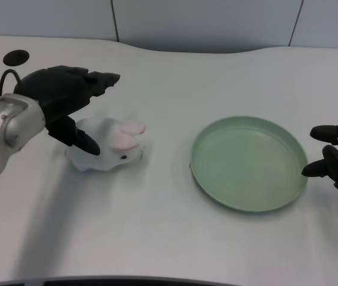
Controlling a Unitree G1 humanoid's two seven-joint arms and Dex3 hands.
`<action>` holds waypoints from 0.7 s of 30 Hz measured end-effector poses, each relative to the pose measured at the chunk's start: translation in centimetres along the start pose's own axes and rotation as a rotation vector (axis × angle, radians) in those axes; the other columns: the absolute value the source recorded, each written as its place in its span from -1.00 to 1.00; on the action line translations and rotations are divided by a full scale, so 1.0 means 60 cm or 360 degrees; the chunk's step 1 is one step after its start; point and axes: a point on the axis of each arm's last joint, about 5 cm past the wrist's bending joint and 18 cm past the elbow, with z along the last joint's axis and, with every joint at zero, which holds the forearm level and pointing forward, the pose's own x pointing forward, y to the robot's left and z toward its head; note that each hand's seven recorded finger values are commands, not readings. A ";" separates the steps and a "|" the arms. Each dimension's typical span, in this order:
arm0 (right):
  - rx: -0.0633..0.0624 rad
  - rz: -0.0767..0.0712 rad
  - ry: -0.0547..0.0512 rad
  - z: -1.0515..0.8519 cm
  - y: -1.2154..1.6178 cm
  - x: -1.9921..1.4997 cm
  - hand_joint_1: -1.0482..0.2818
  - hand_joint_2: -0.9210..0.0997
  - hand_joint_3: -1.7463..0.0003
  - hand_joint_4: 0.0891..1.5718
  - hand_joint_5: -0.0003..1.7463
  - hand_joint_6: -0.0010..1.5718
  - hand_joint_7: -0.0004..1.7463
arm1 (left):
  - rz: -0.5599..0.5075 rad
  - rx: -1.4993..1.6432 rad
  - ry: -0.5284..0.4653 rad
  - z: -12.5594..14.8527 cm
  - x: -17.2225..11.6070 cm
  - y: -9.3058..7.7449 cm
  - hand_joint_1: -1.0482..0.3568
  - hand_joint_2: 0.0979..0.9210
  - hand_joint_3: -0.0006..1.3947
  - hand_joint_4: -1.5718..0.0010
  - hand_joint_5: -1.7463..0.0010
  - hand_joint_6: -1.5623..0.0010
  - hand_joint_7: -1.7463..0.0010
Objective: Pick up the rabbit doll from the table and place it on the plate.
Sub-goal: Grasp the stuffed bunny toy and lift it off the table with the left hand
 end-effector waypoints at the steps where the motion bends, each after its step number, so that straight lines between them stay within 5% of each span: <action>1: -0.0003 0.0003 -0.0004 0.0007 0.0003 -0.0004 0.14 -1.00 0.34 -0.85 0.72 -0.70 0.27 | -0.0037 0.0001 0.0014 0.002 0.004 0.001 -1.00 0.95 -0.98 1.00 1.00 1.00 1.00; 6: 0.0000 -0.0008 0.0010 -0.0038 -0.0018 -0.0096 0.14 -1.00 0.34 -0.86 0.73 -0.69 0.28 | -0.0211 0.0012 0.0138 0.015 0.031 0.000 -0.97 0.80 -1.00 1.00 1.00 1.00 1.00; 11: -0.0003 0.0013 -0.0004 -0.0027 -0.0013 -0.0138 0.14 -1.00 0.33 -0.85 0.75 -0.69 0.29 | -0.0335 0.0096 0.0224 0.031 0.049 0.001 -0.99 0.81 -0.99 1.00 1.00 0.98 0.99; 21: 0.0018 0.0038 -0.0035 -0.0067 -0.0007 -0.0355 0.09 -1.00 0.37 -0.87 0.77 -0.68 0.32 | -0.0467 0.0142 0.0338 0.045 0.060 -0.026 -1.00 0.65 -1.00 0.95 0.98 0.90 0.96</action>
